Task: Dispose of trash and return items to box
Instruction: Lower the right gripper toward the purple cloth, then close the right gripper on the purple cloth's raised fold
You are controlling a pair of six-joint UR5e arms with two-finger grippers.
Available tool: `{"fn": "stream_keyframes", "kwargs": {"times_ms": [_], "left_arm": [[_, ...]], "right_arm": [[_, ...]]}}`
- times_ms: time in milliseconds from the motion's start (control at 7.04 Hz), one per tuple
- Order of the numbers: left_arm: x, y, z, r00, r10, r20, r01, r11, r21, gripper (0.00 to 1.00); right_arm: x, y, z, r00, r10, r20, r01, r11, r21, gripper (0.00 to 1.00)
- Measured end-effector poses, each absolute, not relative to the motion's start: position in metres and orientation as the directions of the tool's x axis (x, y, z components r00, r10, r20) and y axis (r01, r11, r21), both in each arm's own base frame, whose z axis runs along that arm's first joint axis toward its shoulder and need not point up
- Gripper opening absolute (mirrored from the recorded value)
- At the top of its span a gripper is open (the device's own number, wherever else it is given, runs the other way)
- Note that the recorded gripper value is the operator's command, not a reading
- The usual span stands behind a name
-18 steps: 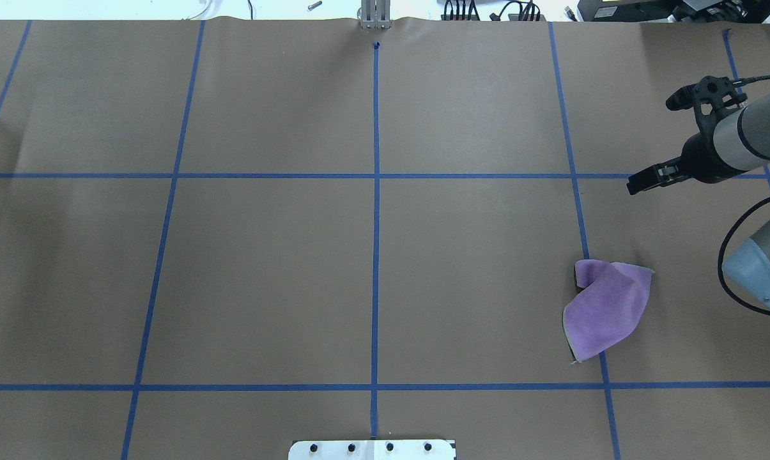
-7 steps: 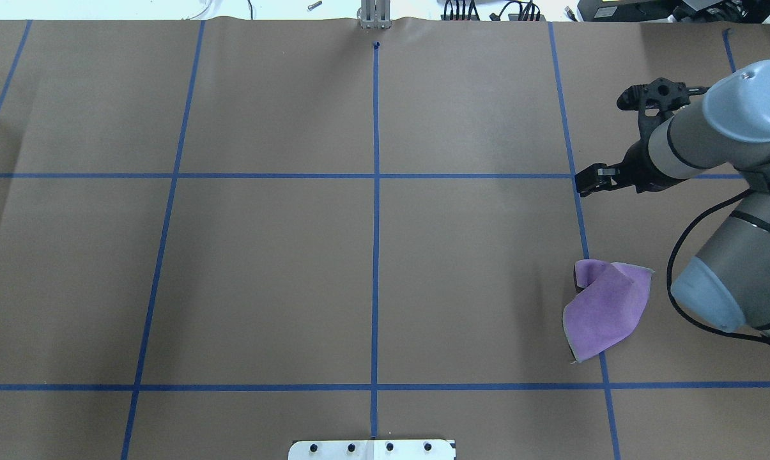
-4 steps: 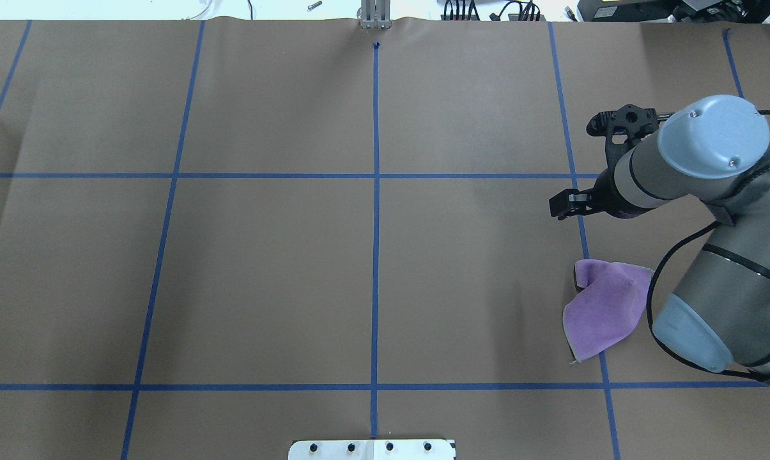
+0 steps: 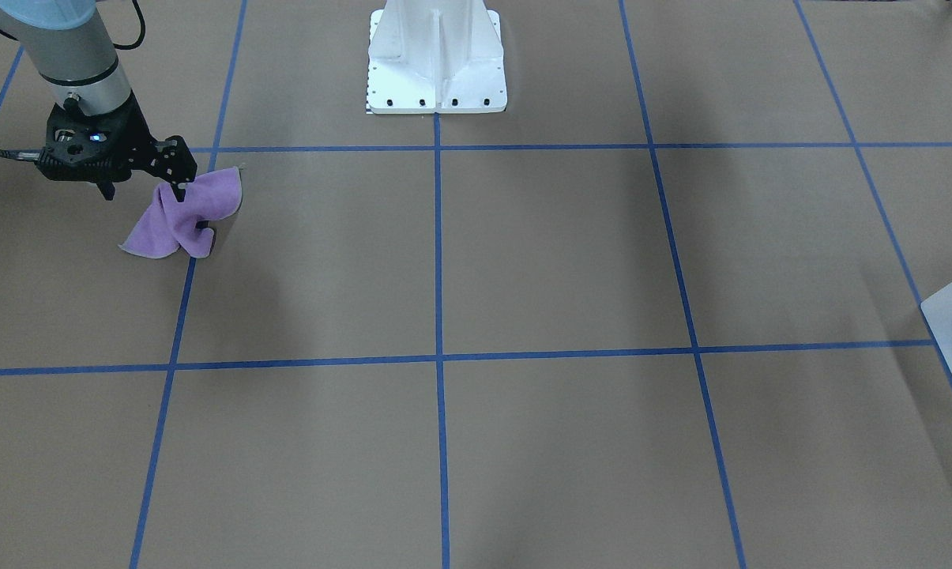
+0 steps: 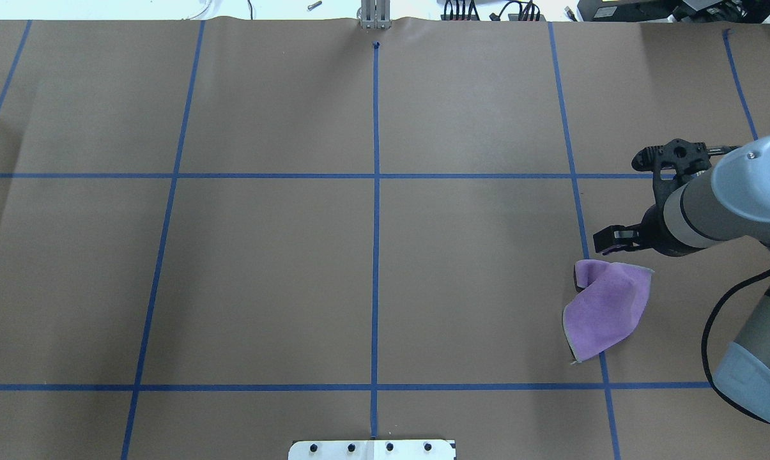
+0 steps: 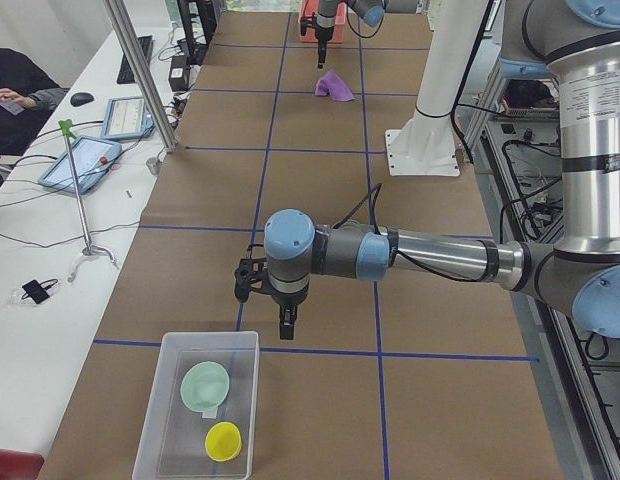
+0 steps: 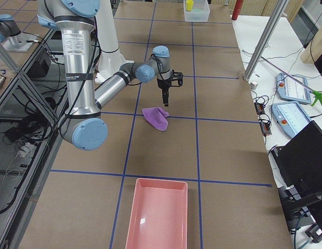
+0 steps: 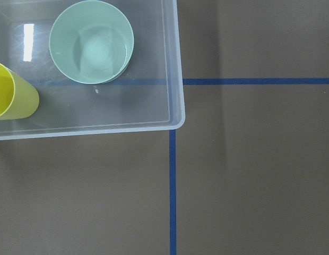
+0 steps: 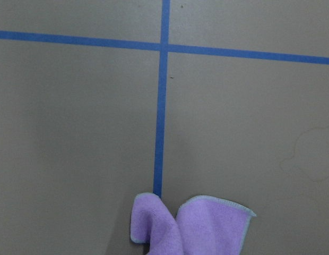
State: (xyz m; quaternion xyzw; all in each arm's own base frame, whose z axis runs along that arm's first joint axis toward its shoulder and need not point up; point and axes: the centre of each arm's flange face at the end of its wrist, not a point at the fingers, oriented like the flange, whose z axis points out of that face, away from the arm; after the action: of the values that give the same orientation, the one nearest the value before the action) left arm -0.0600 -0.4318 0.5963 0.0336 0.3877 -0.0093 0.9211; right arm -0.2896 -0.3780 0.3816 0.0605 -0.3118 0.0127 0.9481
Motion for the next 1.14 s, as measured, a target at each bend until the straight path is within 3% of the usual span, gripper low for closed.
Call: {"fn": "stream_keyframes", "kwargs": {"times_ms": [142, 426, 711, 1137], "left_arm": [[-0.06, -0.432, 0.596, 0.699, 0.009, -0.715, 0.043, 0.998, 0.055, 0.99], [-0.06, -0.432, 0.596, 0.699, 0.011, -0.715, 0.043, 0.997, 0.057, 0.99], [-0.06, -0.432, 0.596, 0.699, 0.011, -0.715, 0.043, 0.997, 0.058, 0.99], [-0.06, -0.432, 0.596, 0.699, 0.011, -0.715, 0.042, 0.997, 0.057, 0.99]], "right_arm": [[-0.294, -0.368, 0.392, 0.806, -0.004, 0.591, -0.071, 0.992, 0.103, 0.86], [-0.307, -0.349, 0.403, 0.796, 0.022, 0.604, -0.104, 0.989, 0.101, 0.44], [-0.317, -0.339, 0.406, 0.797, 0.047, 0.602, -0.129, 0.987, 0.095, 0.23], [-0.315, -0.335, 0.414, 0.808, 0.06, 0.586, -0.134, 0.987, 0.085, 0.28]]}}
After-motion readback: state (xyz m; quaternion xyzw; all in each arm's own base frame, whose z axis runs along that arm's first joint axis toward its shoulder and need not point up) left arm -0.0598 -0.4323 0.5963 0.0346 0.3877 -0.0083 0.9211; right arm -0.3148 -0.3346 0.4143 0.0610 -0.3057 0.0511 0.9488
